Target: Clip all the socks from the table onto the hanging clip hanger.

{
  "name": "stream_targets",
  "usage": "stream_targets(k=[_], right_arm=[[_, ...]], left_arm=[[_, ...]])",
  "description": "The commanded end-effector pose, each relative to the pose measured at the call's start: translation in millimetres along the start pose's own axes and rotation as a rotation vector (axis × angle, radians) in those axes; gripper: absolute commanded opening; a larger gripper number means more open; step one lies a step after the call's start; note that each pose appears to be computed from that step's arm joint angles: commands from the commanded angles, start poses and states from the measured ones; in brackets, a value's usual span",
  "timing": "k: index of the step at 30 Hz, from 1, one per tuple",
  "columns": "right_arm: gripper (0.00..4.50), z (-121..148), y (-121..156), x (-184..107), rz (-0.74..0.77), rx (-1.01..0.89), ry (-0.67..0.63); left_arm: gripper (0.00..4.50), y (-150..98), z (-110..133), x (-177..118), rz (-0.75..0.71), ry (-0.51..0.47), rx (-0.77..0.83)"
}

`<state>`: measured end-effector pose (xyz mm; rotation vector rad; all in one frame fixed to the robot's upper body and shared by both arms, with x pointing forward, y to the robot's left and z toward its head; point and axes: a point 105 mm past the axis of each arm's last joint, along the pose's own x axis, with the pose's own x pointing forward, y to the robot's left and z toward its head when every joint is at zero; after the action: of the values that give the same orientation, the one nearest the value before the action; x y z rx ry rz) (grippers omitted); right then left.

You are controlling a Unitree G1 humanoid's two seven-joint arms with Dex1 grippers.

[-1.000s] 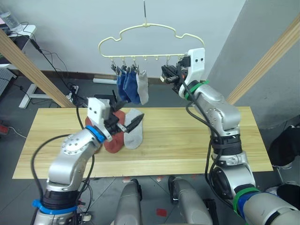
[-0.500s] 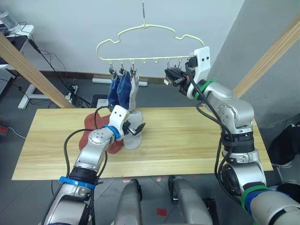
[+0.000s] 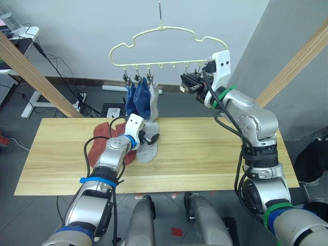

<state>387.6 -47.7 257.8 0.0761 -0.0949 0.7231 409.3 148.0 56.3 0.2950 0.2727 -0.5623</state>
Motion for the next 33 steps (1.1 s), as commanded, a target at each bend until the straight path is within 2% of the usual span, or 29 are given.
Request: stream_targets(k=[1, 9, 15, 21, 23, 27, 29, 33], right_arm=[[0.06, 15, 7, -3, 0.019, -0.022, -0.053], [0.06, 16, 5, -3, 0.009, -0.020, -0.055], [0.06, 16, 4, -4, 0.002, -0.017, -0.056], [0.06, 16, 2, -4, -0.004, -0.015, -0.056], [0.06, 16, 2, -4, -0.005, -0.016, -0.056], [0.06, 16, 1, -3, -0.006, -0.017, -0.057], [0.06, 15, 0, -4, -0.007, -0.017, -0.052], [0.06, 13, -3, -4, -0.005, -0.005, -0.038]], left_arm=[[4.50, -4, -11, 0, -0.035, 0.046, 0.009], [4.50, -15, -21, -4, -0.106, 0.086, 0.058], [3.22, -15, -22, -5, -0.112, 0.090, 0.116], [1.61, -14, -24, -8, -0.109, 0.091, 0.124], [1.19, -14, -24, -8, -0.106, 0.089, 0.123], [0.76, -17, 2, -13, -0.114, -0.074, 0.051], [0.37, -23, 16, -22, -0.146, -0.150, 0.061], [0.37, -31, 31, -44, -0.190, -0.229, 0.098]])
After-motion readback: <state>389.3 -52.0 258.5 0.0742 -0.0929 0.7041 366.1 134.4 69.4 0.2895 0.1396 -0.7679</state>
